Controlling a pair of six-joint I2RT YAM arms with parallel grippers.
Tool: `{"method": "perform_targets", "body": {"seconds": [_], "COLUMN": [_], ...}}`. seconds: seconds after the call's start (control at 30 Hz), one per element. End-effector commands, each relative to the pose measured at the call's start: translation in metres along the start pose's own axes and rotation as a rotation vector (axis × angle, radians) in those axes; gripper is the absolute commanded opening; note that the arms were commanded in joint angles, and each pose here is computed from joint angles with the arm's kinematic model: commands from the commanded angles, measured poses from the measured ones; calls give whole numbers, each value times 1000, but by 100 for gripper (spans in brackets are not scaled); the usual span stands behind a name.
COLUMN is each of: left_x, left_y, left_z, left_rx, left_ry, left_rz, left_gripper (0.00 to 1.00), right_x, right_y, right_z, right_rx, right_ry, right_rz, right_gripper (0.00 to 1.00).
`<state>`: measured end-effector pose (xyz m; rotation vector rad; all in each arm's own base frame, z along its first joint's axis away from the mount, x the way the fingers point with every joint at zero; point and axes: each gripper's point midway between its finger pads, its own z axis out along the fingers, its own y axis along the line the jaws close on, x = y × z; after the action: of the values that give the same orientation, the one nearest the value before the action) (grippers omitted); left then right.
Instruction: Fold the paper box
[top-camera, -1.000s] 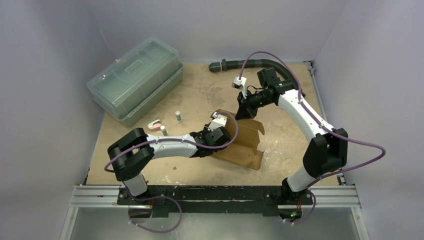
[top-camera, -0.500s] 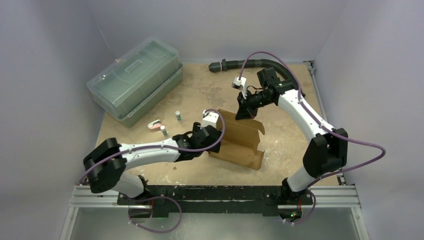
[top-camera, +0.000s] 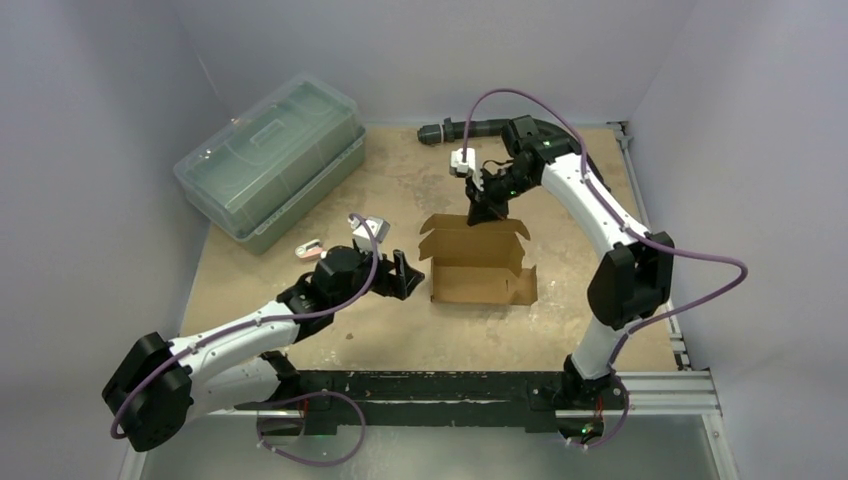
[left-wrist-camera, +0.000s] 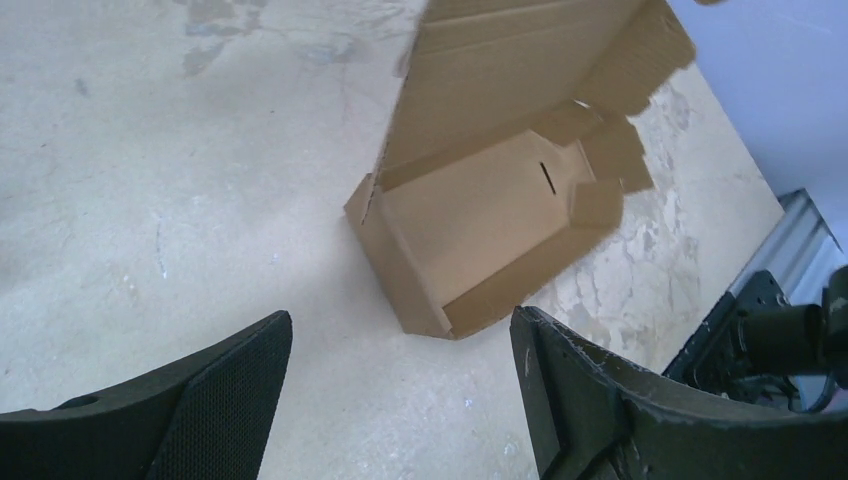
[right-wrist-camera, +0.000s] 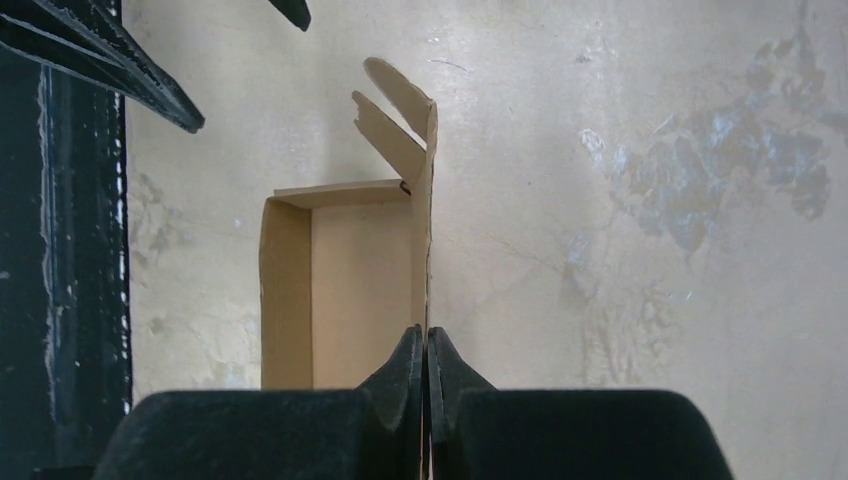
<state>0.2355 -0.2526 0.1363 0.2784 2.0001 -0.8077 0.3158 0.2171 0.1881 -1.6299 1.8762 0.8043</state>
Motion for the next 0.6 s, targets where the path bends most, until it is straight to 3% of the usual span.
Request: {"method": "perform_targets", "body": {"seconds": [0.0,0.17,0.4,0.5,0.57], "left_x": [-18,-27,-27,-26,-27], "left_y": [-23,-16,8,11,13], "left_z": [-2,-1,-2,-4,-6], "left_rx": [134,91,-38,-50,-52], "left_ry": [-76,-118,-123,-130,-142], "left_rz": [52,48,10,-10,-35], "left_gripper": [80,80,81,84,93], "right_x": [-17,-30,-50,-48,-50], "right_y": [1,-8,-26,-16,-6], "right_z": [-6,-4,-31,-50,-72], "right_rx": [-38,-64,160,245,325], "right_ry": [6,-1,-25,-93,-187], "right_rz": [-194,-237,-94,-37,-11], "right_gripper": [1,18,61,74,83]}}
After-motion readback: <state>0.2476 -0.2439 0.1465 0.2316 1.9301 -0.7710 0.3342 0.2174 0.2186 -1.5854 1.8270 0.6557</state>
